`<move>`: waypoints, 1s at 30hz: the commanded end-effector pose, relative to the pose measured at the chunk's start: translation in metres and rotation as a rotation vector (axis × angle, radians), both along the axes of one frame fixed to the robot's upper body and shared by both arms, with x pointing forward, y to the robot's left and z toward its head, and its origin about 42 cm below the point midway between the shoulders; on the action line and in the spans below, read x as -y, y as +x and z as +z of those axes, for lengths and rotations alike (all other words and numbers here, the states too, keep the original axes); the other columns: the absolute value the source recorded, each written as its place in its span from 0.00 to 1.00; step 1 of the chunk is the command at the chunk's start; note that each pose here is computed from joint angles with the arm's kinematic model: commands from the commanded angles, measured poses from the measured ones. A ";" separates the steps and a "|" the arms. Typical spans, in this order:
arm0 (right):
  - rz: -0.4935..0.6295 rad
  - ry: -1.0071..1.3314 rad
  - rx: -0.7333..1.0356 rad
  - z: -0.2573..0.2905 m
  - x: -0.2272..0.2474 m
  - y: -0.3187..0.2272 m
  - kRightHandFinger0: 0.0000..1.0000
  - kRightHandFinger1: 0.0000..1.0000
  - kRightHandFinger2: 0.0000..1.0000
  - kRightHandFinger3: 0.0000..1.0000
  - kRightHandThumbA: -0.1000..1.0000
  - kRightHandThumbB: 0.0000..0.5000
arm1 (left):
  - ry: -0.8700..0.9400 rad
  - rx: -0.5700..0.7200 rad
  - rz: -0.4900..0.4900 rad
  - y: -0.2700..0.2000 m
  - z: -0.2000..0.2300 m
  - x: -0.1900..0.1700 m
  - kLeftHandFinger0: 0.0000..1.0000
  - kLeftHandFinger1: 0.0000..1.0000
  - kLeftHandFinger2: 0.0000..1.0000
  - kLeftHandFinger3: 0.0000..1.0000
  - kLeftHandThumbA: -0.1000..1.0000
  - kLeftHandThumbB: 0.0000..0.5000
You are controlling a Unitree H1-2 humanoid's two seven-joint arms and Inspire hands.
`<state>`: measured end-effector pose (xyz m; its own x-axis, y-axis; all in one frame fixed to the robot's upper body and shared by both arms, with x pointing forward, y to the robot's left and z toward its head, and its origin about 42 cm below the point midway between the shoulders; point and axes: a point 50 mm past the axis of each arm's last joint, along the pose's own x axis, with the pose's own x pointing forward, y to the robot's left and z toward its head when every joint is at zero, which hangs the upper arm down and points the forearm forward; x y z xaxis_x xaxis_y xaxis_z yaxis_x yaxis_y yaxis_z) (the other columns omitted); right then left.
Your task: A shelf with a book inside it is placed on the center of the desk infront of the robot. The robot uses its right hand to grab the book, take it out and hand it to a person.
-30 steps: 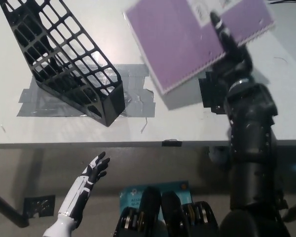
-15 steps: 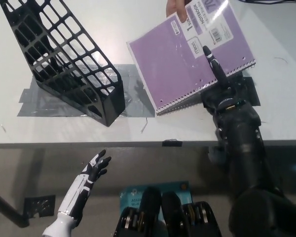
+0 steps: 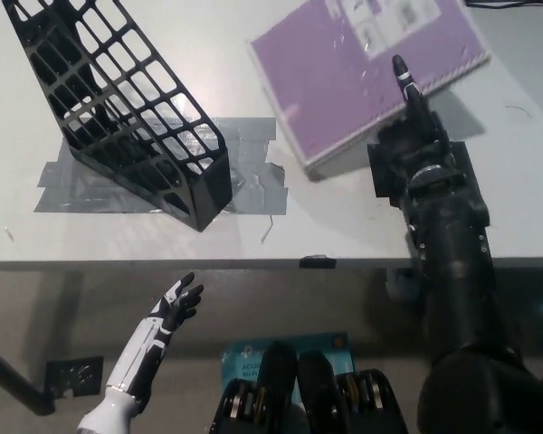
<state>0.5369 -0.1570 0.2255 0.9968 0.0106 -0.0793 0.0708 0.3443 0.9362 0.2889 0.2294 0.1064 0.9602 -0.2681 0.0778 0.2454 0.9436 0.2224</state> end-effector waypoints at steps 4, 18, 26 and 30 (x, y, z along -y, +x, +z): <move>0.120 -0.227 0.685 0.124 -0.006 -0.059 1.00 1.00 1.00 1.00 1.00 0.96 | -0.016 0.070 -0.008 0.009 0.015 -0.004 1.00 1.00 1.00 1.00 1.00 0.53; -0.174 -0.875 1.143 0.135 0.028 -0.260 1.00 1.00 1.00 1.00 1.00 0.96 | -0.013 0.041 0.016 0.002 0.008 -0.008 1.00 1.00 1.00 1.00 1.00 0.57; -0.019 -1.021 0.769 0.006 0.044 -0.270 1.00 1.00 1.00 1.00 1.00 0.86 | -0.011 0.003 0.024 -0.013 -0.003 -0.010 1.00 1.00 1.00 1.00 1.00 0.60; 0.035 -1.102 0.549 -0.057 0.052 -0.273 1.00 1.00 1.00 1.00 1.00 0.78 | -0.019 -0.010 0.032 -0.021 -0.008 -0.013 1.00 1.00 1.00 1.00 1.00 0.60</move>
<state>0.3333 -0.2263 0.1846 0.9689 -0.0189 0.2466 -0.1209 0.8335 0.5391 0.2831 0.2306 0.0967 0.9646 -0.2610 0.0379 0.2473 0.9450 0.2140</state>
